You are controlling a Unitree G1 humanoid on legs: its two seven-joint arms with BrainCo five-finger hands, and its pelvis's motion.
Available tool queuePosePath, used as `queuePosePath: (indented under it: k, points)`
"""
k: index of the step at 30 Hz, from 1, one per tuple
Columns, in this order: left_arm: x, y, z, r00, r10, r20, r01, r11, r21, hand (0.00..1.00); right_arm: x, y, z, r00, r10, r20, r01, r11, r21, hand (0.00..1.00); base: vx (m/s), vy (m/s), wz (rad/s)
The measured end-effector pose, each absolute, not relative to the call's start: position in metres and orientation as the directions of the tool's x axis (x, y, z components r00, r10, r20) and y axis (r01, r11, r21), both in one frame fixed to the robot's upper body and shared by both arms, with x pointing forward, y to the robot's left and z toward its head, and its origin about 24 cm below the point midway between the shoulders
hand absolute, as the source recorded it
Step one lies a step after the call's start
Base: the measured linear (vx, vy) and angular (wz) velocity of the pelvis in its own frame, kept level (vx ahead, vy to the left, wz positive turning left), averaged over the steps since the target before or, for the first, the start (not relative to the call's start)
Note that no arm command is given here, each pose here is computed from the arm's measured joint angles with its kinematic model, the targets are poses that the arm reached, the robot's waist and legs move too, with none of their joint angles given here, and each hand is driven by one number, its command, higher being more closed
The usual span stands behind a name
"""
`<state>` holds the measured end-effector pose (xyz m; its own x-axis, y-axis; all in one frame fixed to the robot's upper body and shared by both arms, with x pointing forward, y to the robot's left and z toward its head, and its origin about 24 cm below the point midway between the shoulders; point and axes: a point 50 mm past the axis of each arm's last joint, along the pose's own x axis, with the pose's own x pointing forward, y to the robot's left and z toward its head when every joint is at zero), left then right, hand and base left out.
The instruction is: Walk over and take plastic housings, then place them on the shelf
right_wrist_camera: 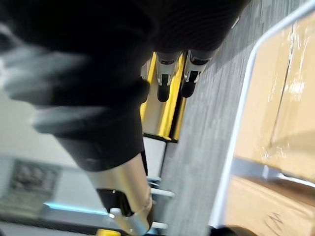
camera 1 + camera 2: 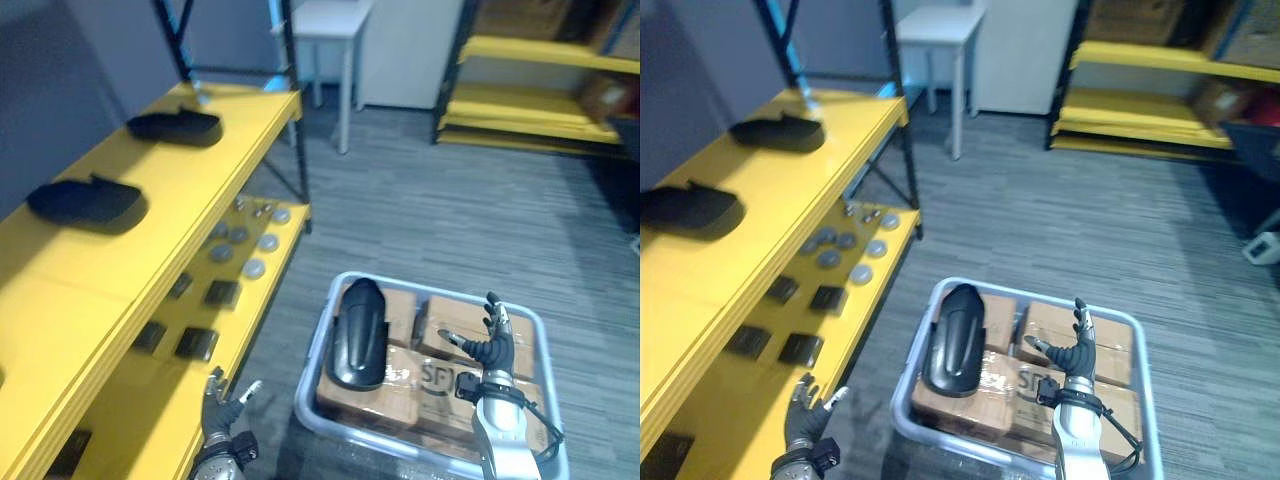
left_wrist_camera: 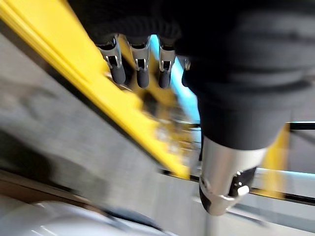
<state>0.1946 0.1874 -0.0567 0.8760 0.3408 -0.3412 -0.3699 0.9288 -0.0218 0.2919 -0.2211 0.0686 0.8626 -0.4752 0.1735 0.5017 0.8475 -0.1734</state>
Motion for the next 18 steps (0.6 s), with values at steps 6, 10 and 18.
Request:
queuePosePath:
  k: [6, 10, 18]
  points:
    - [0.200, 0.195, -0.061, 0.869, 0.348, -0.353, -0.363, 0.932, 0.024, 0.00, 0.338, -0.214, 0.118, 0.813, -0.521, 0.261, 0.568, 0.807, -0.162, 0.00, -0.03, 0.105, 0.09]
    - [0.202, 0.194, -0.067, 0.860, 0.341, -0.379, -0.354, 0.934, 0.037, 0.00, 0.349, -0.222, 0.128, 0.785, -0.564, 0.257, 0.611, 0.774, -0.167, 0.00, -0.04, 0.032, 0.00]
    - [0.208, 0.191, -0.073, 0.842, 0.349, -0.410, -0.369, 0.929, 0.033, 0.00, 0.356, -0.224, 0.118, 0.788, -0.589, 0.183, 0.616, 0.760, -0.208, 0.00, -0.04, 0.008, -0.03]
